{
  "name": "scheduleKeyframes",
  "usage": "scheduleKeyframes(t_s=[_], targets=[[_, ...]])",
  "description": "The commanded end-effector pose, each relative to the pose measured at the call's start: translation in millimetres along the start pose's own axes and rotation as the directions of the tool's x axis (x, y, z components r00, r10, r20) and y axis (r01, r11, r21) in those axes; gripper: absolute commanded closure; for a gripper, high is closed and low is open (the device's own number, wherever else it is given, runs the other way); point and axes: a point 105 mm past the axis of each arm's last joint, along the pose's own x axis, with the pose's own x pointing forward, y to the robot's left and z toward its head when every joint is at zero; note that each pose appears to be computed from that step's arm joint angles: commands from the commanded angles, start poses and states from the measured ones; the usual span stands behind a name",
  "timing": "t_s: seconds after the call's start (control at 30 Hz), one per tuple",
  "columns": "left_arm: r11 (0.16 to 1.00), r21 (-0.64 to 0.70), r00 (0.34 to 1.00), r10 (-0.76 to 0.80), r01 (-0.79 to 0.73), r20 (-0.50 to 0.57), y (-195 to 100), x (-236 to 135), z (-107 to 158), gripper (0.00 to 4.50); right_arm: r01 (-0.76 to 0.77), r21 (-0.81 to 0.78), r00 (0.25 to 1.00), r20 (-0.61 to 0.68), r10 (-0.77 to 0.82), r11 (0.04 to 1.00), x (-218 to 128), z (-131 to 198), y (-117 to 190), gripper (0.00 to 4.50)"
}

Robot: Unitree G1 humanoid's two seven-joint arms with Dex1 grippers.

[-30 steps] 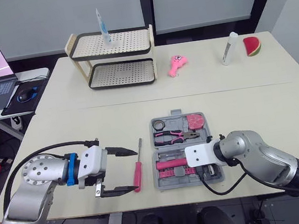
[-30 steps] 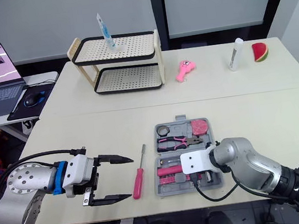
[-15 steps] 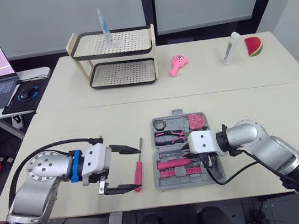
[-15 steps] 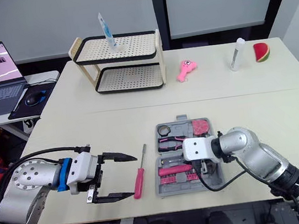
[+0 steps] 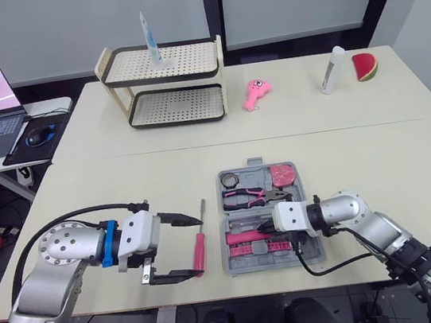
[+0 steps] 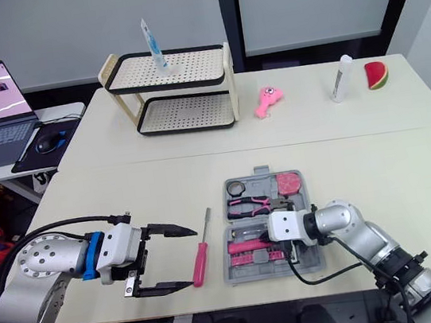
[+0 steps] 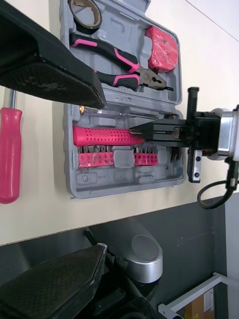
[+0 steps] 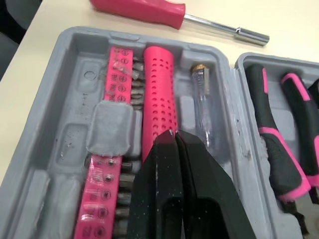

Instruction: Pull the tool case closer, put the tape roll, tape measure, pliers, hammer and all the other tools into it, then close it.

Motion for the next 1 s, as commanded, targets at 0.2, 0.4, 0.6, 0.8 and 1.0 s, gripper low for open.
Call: scheduleKeyframes(t_s=[0.2, 0.4, 0.6, 0.8, 1.0], targets=[[0.999, 0.041, 1.000, 0.009, -0.009, -0.007, 2, -4, 6, 0.00, -0.018, 0.019, 0.999, -0.040, 0.019, 1.000, 5, -29, 13, 4.49], [0.999, 0.041, 1.000, 0.010, -0.010, -0.009, 3, -3, 6, 0.00, -0.023, 0.020, 0.997, -0.069, 0.025, 1.000, 5, -46, 19, 4.49], [0.999, 0.037, 1.000, 0.024, -0.024, -0.010, 2, -4, 6, 0.00, -0.006, 0.028, 0.999, -0.042, 0.007, 1.000, 3, -41, 15, 4.49], [0.984, -0.103, 0.988, 0.150, -0.147, 0.023, 15, -23, 6, 0.00, 0.085, 0.038, 0.986, 0.139, -0.089, 0.996, -31, 26, -23, 4.49], [0.951, -0.177, 0.967, 0.242, -0.254, -0.084, 25, -61, -10, 0.00, 0.064, 0.088, 0.992, 0.101, -0.073, 0.994, -94, 41, -27, 3.55]])
